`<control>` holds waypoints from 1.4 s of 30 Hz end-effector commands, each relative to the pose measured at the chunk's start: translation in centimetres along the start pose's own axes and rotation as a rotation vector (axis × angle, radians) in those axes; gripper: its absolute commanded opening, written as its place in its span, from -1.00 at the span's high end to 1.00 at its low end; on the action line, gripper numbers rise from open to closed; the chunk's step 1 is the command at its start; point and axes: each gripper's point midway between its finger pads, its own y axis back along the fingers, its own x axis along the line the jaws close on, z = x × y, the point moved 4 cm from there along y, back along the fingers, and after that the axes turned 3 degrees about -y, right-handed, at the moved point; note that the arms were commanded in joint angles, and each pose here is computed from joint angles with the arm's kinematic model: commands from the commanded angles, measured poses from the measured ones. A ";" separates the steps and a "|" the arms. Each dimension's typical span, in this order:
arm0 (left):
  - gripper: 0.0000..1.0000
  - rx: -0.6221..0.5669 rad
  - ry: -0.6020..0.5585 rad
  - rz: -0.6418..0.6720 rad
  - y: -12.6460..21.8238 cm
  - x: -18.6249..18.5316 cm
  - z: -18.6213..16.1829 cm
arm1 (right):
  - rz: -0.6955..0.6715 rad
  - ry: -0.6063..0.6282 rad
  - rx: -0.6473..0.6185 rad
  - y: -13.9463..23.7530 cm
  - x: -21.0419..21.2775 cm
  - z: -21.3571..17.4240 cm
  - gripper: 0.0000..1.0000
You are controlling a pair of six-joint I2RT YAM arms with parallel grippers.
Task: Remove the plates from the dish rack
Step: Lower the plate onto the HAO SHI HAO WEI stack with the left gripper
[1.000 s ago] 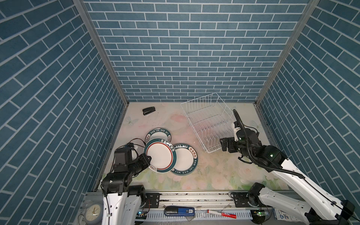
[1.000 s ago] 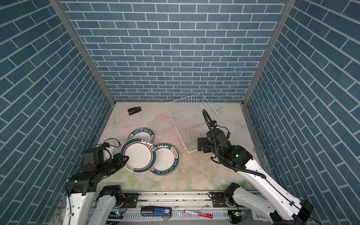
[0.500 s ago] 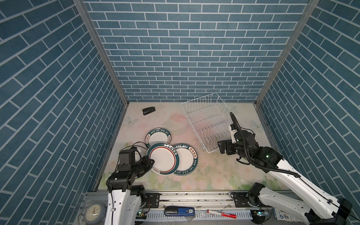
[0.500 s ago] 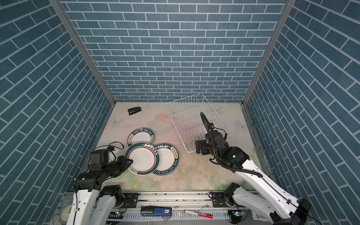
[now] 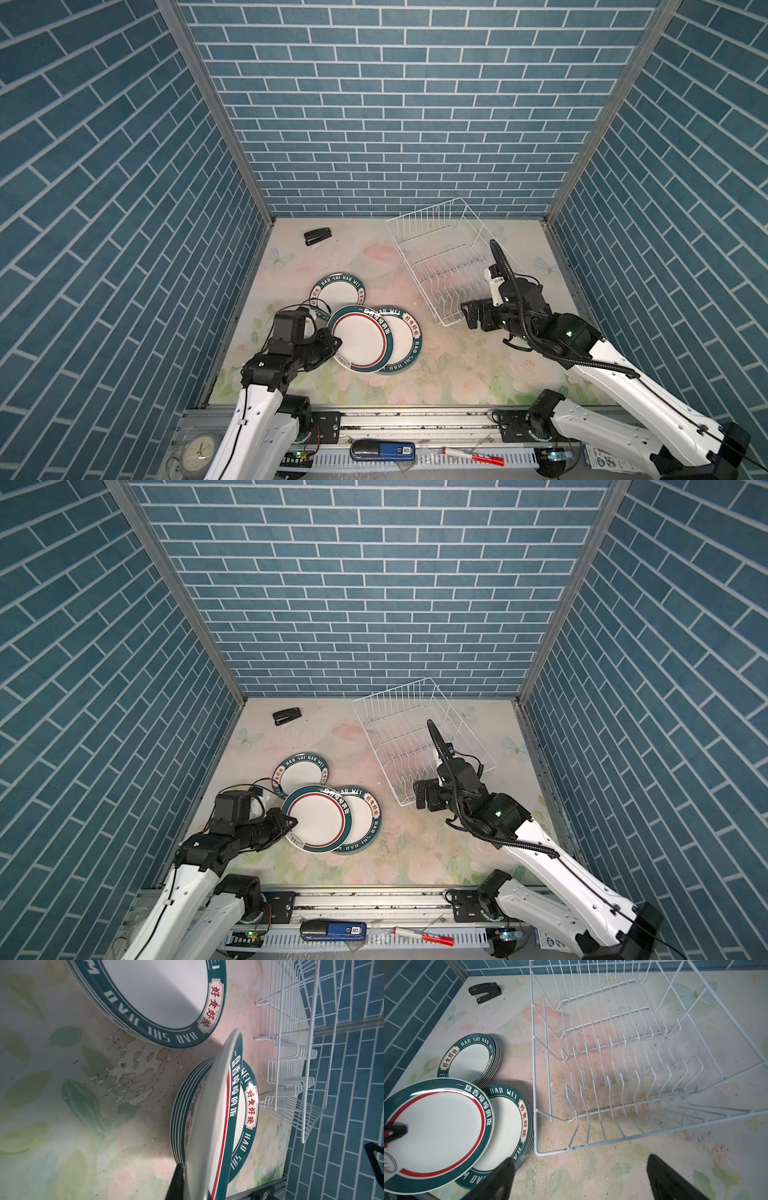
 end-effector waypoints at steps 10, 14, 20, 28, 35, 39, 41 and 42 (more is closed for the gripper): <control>0.97 -0.009 -0.066 -0.008 -3.0 -2.2 0.5 | 0.008 0.011 0.017 -0.2 -0.3 -1.1 -0.98; 0.78 0.004 -0.068 0.017 -3.5 -1.9 0.4 | 0.009 0.013 0.021 -0.1 -0.4 -1.2 -0.98; 0.49 0.010 -0.073 0.055 -3.6 -1.5 0.4 | 0.015 0.016 0.033 -0.2 -0.3 -1.5 -0.98; 0.23 0.034 -0.114 0.098 -4.3 -1.7 0.4 | 0.006 0.026 0.069 -0.9 -0.5 -2.3 -0.98; 0.10 0.041 -0.162 0.131 -4.1 -2.7 0.9 | 0.009 0.031 0.079 -0.8 -0.6 -2.7 -0.98; 0.07 0.051 -0.189 0.143 -4.1 -3.0 1.0 | 0.005 0.032 0.079 -0.7 -0.8 -3.0 -0.98; 0.07 0.063 -0.210 0.156 -4.3 -3.1 0.9 | 0.002 0.031 0.078 -0.8 -0.9 -3.1 -0.98; 0.07 0.070 -0.213 0.162 -4.5 -3.1 0.8 | 0.001 0.030 0.080 -0.8 -0.9 -3.2 -0.98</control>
